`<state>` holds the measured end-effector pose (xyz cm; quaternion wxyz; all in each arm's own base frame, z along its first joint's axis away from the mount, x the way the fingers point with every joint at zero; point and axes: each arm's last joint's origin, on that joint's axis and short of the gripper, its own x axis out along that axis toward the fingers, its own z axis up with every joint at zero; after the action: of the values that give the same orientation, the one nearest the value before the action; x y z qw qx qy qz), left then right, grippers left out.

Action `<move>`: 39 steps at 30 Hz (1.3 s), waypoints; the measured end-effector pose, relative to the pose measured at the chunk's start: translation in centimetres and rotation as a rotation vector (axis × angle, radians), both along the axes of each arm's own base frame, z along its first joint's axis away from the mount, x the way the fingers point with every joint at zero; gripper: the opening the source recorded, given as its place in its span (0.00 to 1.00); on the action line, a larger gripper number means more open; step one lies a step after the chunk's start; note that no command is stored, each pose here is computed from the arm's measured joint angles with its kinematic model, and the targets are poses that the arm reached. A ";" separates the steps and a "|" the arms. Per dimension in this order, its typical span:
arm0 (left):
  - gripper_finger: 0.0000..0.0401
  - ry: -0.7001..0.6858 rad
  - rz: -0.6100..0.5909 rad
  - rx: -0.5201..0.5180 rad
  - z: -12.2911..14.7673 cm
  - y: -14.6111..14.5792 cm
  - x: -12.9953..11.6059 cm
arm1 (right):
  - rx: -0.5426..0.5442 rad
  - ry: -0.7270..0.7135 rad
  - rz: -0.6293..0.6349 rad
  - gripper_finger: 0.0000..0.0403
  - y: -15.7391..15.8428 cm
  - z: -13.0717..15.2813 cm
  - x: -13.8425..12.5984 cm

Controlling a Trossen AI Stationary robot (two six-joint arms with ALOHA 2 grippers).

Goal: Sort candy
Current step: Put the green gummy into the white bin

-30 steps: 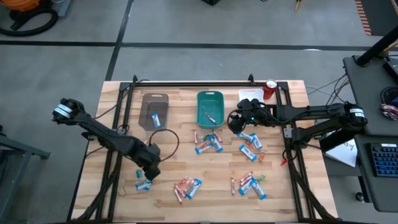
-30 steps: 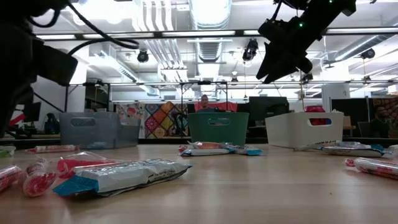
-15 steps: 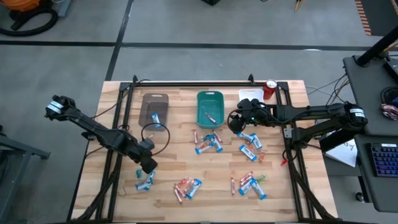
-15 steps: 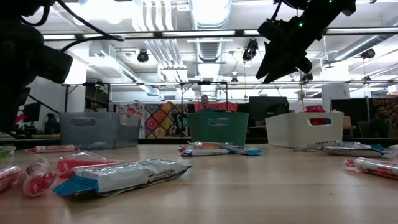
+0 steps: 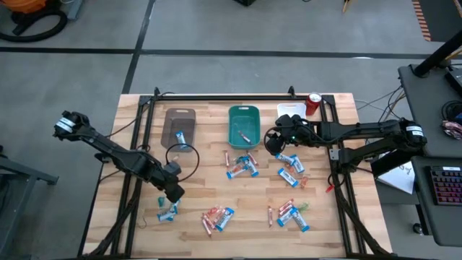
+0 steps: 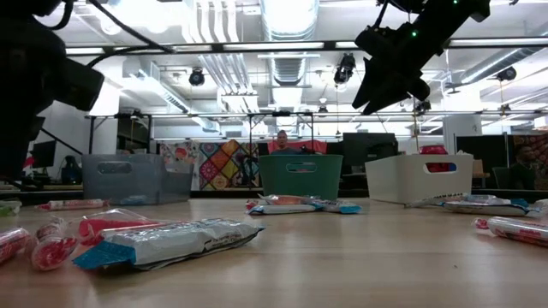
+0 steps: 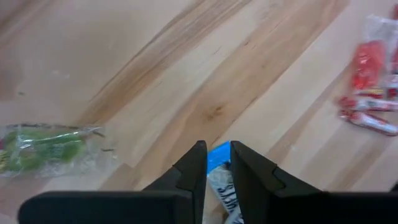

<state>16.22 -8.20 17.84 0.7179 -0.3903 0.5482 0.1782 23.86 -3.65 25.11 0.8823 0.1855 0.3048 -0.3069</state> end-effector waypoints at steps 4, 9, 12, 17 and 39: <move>0.18 -0.017 -0.006 -0.006 0.7 -0.2 0.3 | 0.002 0.000 0.002 0.43 0.0 0.0 0.0; 0.21 0.016 -0.016 0.013 1.6 -0.1 0.2 | 0.002 -0.001 0.003 0.43 0.0 0.0 0.0; 0.22 0.104 0.018 0.050 1.9 0.2 -0.4 | 0.002 -0.004 0.002 0.43 0.0 0.1 0.0; 0.25 0.214 0.096 0.126 1.6 0.9 -1.5 | 0.002 -0.006 0.002 0.43 0.0 0.1 0.0; 0.49 0.373 0.107 0.253 -2.6 0.7 -1.0 | 0.032 -0.016 0.008 0.43 0.1 0.2 0.1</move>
<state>15.25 -7.48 15.28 0.6370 -0.2858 0.6232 0.3524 23.93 -3.58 25.27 0.8829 0.2008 0.3034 -0.2968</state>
